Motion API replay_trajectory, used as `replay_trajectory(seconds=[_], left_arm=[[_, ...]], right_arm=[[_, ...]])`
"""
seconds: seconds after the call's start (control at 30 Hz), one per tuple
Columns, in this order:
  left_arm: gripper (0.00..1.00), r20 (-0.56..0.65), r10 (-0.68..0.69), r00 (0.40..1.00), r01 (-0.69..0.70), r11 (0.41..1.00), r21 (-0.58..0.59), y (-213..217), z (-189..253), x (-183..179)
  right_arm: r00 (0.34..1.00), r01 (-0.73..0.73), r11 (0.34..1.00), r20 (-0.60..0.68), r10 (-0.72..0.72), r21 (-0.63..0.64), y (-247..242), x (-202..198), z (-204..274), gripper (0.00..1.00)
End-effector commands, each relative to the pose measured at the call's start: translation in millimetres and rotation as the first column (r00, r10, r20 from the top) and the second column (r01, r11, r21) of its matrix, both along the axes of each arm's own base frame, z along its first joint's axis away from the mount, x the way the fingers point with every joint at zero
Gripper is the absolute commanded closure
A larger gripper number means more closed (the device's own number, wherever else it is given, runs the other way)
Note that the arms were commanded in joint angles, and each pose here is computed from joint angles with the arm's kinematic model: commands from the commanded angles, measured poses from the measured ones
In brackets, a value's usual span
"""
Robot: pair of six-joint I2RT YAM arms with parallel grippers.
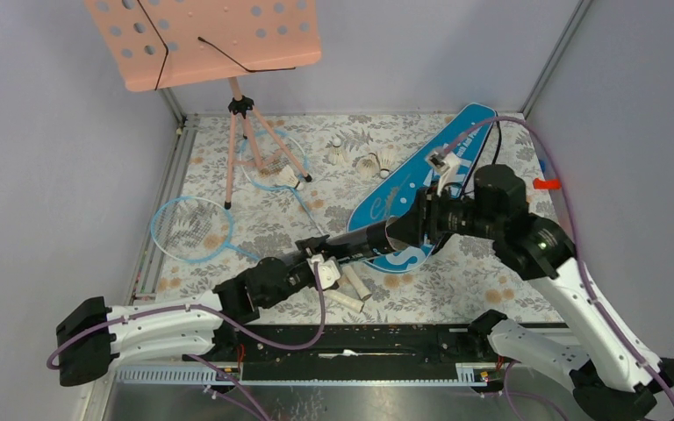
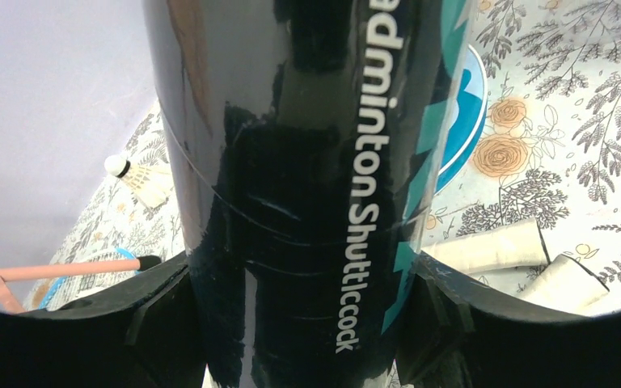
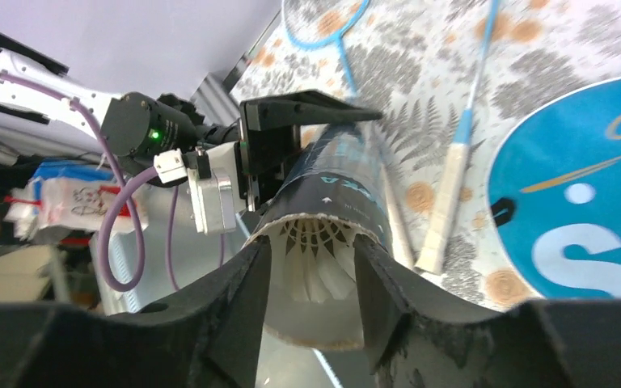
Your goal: Pack up the badminton gear
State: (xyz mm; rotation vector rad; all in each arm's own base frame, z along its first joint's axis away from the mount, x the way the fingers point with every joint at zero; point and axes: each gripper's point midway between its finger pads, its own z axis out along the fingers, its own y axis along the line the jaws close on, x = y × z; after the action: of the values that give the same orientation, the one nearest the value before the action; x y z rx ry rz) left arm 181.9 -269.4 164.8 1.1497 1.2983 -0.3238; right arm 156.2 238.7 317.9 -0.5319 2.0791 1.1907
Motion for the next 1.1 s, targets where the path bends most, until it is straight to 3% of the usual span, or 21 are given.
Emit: replay_trajectory(seconds=[0.0,0.23,0.37,0.43,0.53,0.6,0.7,0.83,1.07], left_arm=[[0.97,0.036,-0.031,0.999,0.035,0.993,-0.110,-8,31,-5],[0.97,0.037,-0.017,0.999,0.021,0.994,-0.110,-2,30,-5],[0.97,0.033,0.099,0.995,-0.088,0.968,-0.233,12,53,7],[0.94,-0.002,0.244,0.970,-0.228,0.902,-0.367,34,76,22],[0.91,-0.121,0.479,0.869,-0.466,0.713,-0.524,81,103,42],[0.91,-0.192,0.565,0.802,-0.564,0.612,-0.554,104,112,47],[0.87,-0.253,0.629,0.735,-0.641,0.522,-0.563,125,117,49],[0.87,-0.284,0.663,0.692,-0.680,0.470,-0.563,138,114,48],[0.86,-0.266,0.675,0.688,-0.687,0.489,-0.537,134,106,50]], right_arm=[[0.977,0.099,0.995,0.191,-0.094,-0.019,-32,-5,42,0.46],[0.918,0.198,0.980,0.347,-0.191,0.018,-62,-10,75,0.31],[0.886,0.300,0.954,0.369,-0.281,0.007,-71,11,71,0.15],[0.871,0.361,0.932,0.369,-0.325,-0.030,-74,26,63,0.05],[0.847,0.450,0.887,0.366,-0.386,-0.106,-77,55,44,0.00],[0.841,0.472,0.869,0.372,-0.394,-0.148,-73,73,32,0.00],[0.880,0.430,0.884,0.304,-0.365,-0.183,-58,102,10,0.00],[0.918,0.386,0.910,0.159,-0.363,-0.151,-50,163,-20,0.00],[0.954,0.296,0.920,0.028,-0.299,-0.256,-29,275,-93,0.01]])
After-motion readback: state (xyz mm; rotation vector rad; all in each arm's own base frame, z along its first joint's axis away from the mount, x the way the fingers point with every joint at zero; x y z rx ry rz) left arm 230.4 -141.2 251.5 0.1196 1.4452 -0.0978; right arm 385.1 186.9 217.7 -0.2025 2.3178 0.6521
